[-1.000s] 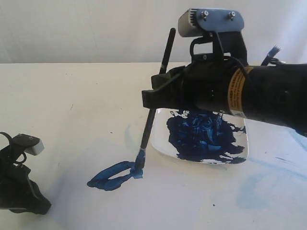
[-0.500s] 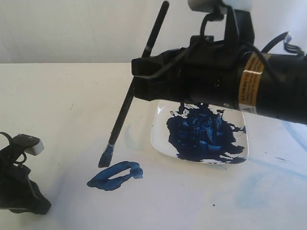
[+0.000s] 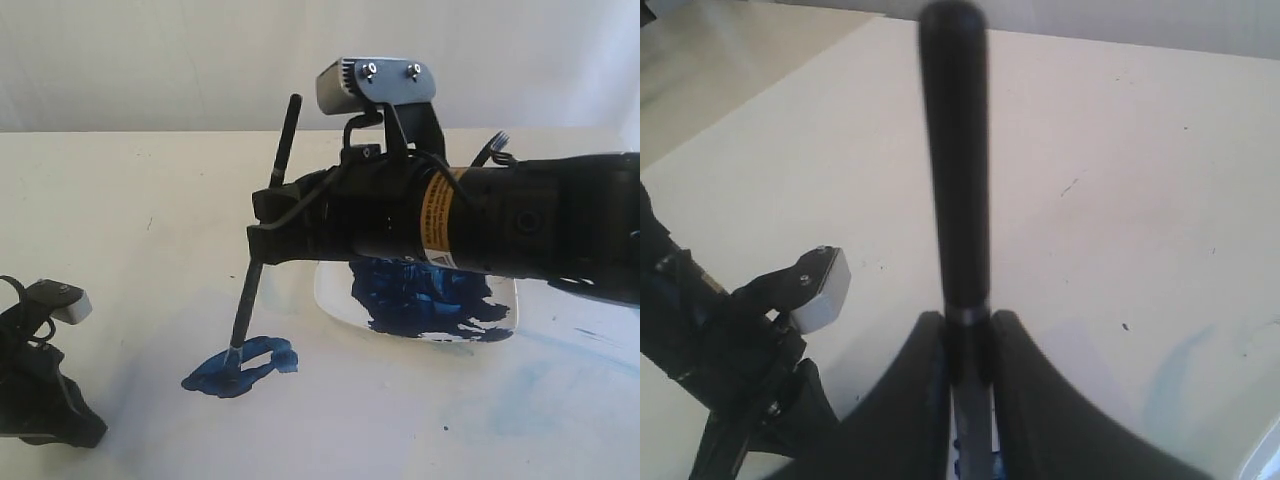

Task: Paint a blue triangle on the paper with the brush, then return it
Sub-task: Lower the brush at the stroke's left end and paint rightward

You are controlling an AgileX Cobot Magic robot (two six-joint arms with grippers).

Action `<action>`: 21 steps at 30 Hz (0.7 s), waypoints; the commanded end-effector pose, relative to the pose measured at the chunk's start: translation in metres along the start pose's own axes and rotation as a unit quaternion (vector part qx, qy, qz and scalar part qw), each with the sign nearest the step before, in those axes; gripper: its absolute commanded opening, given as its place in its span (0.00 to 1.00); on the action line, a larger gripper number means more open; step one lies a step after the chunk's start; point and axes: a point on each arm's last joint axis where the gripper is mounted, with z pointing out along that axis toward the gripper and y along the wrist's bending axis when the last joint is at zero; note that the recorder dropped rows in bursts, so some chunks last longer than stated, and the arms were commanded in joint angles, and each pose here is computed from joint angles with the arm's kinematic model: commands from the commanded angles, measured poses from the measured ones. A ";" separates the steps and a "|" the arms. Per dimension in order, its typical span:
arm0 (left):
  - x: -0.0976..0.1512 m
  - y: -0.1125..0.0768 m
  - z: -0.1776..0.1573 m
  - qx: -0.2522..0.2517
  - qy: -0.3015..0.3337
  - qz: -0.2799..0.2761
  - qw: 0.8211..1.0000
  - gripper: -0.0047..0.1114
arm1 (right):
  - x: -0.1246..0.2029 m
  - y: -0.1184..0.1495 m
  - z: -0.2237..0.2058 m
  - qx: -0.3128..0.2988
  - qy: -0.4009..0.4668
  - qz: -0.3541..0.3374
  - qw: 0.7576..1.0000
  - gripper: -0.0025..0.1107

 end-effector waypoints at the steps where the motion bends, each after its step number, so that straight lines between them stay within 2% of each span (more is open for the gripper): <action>1: 0.002 -0.005 0.002 0.016 0.006 -0.002 1.000 0.04 | -0.003 0.000 0.001 0.005 -0.003 -0.018 1.000 0.02; 7: 0.002 -0.004 0.002 0.015 0.005 -0.002 1.000 0.04 | -0.002 -0.001 0.001 0.010 -0.001 -0.026 1.000 0.02; 14: 0.002 -0.004 0.002 0.015 0.005 -0.002 1.000 0.04 | -0.009 0.004 0.000 -0.019 -0.039 -0.019 0.999 0.02; 21: 0.002 -0.005 0.002 0.016 0.006 -0.002 1.000 0.04 | -0.009 0.001 0.000 -0.004 -0.038 -0.016 0.999 0.02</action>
